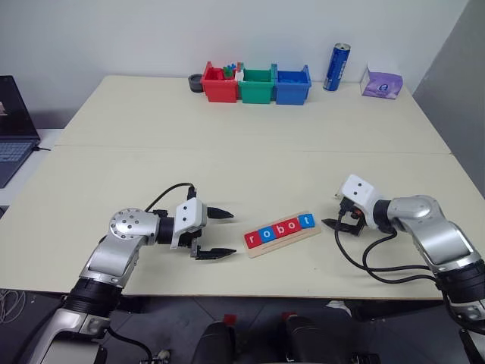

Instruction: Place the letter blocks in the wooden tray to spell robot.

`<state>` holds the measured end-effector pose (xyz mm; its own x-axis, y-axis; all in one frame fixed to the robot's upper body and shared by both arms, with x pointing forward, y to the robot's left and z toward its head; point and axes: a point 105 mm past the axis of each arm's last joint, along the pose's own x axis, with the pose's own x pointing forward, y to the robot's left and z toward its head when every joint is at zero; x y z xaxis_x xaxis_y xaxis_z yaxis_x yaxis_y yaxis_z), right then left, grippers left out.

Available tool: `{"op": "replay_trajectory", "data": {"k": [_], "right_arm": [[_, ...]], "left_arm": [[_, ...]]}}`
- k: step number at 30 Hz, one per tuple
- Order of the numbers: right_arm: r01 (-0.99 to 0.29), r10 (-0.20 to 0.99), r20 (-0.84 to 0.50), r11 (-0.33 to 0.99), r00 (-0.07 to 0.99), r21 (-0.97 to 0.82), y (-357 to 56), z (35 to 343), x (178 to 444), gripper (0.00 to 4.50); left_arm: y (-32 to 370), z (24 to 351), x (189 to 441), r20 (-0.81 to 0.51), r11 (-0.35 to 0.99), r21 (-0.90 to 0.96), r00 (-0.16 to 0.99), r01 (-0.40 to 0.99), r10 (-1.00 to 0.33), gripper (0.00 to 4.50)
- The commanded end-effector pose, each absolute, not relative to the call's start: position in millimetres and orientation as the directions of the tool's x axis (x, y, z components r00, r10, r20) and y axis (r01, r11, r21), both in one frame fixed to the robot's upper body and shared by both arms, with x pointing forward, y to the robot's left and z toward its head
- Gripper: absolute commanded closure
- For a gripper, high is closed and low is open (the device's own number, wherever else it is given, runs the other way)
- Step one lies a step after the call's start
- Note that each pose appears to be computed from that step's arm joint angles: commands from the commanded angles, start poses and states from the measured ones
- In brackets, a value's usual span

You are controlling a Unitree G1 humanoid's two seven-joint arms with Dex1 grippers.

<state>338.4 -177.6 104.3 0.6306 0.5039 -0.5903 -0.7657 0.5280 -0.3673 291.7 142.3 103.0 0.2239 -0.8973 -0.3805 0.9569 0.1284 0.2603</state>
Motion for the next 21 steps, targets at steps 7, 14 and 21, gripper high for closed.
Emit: {"op": "replay_trajectory", "data": {"k": [7, 14, 21], "right_arm": [[-0.763, 0.536, -0.549, 0.527, 0.641, -0.375, -170.3, 112.6, 338.8, 2.44], [-0.826, 0.577, -0.599, 0.471, 0.555, -0.311, -159.5, 104.6, 319.6, 4.48], [-0.863, 0.609, -0.62, 0.429, 0.495, -0.266, -151.8, 103.9, 303.5, 4.48]], "left_arm": [[140.7, 109.8, 290.6, -0.367, 0.114, 0.281, 0.216, 0.953, -0.905, 0.0], [143.1, 109.9, 290.5, -0.371, 0.116, 0.281, 0.219, 0.953, -0.902, 0.0], [146.0, 110.0, 290.4, -0.376, 0.121, 0.283, 0.226, 0.951, -0.899, 0.0]]}}
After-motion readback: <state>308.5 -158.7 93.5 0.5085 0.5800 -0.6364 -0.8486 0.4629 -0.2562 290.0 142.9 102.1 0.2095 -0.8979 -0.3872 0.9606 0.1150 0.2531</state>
